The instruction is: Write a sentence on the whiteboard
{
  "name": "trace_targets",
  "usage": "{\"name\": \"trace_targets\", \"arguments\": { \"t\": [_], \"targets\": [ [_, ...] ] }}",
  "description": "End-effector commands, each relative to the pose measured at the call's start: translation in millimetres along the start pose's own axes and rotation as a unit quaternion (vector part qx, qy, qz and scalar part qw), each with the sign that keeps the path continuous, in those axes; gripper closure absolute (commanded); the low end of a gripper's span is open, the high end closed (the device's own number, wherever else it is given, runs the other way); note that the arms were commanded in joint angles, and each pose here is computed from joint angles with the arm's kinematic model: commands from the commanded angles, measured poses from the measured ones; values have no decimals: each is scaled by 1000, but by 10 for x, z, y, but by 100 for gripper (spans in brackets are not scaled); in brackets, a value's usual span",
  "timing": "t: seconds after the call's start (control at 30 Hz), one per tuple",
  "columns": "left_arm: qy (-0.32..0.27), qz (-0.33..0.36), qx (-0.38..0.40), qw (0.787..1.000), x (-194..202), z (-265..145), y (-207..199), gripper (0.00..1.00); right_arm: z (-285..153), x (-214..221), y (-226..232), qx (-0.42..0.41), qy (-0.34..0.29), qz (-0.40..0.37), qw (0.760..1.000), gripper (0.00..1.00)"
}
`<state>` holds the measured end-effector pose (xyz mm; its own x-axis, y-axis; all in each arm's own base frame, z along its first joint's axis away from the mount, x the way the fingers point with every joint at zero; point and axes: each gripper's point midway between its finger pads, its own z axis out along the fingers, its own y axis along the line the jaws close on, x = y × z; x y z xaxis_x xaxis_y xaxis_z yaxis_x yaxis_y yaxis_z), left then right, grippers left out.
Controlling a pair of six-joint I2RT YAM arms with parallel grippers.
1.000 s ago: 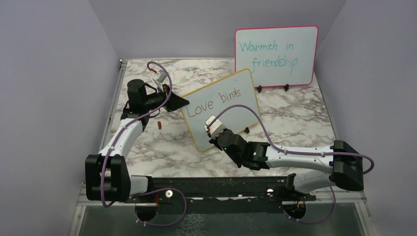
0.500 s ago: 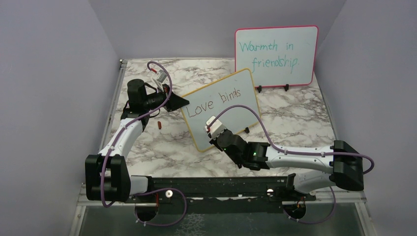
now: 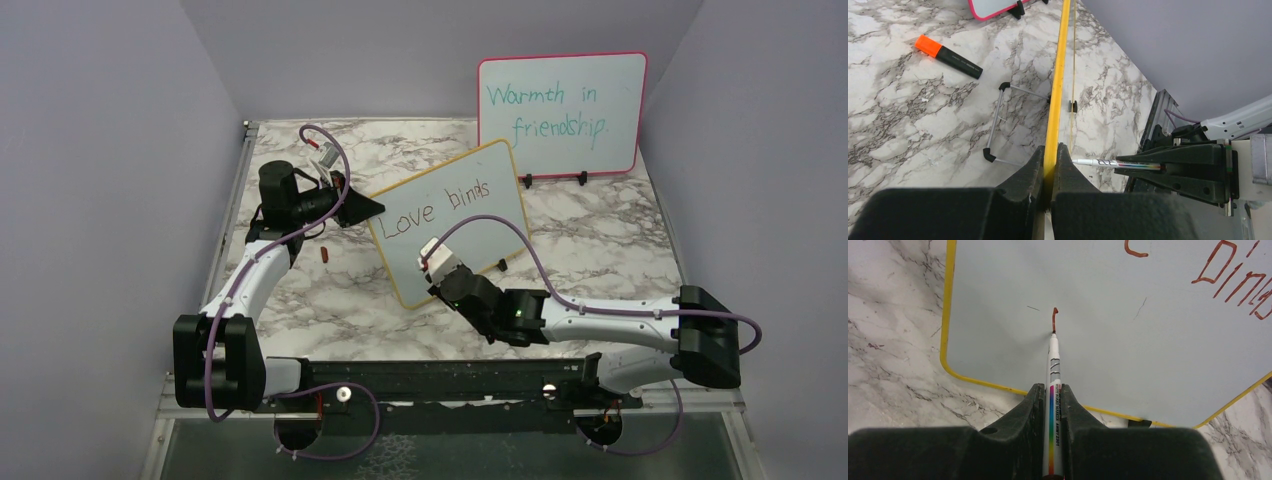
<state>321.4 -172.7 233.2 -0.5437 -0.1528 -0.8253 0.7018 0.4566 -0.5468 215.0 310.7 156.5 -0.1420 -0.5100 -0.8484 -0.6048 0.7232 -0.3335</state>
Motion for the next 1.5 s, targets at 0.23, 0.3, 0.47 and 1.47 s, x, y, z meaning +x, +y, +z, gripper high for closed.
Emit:
{"name": "trace_targets", "arguments": {
  "t": [0.23, 0.3, 0.47, 1.47],
  "targets": [
    [13, 0, -40, 999, 99, -21, 186, 100, -66, -27, -156, 37, 1, 12, 999, 99],
    [12, 1, -40, 999, 96, -22, 182, 100, -62, -35, -168, 42, -1, 14, 999, 99],
    [13, 0, -39, 999, 104, -23, 182, 100, -60, -65, -195, 50, -8, 21, 998, 99],
    [13, -1, -38, 999, 103, -20, 180, 100, -7, -224, -209, 63, -39, 35, 997, 99]
  ]
}}
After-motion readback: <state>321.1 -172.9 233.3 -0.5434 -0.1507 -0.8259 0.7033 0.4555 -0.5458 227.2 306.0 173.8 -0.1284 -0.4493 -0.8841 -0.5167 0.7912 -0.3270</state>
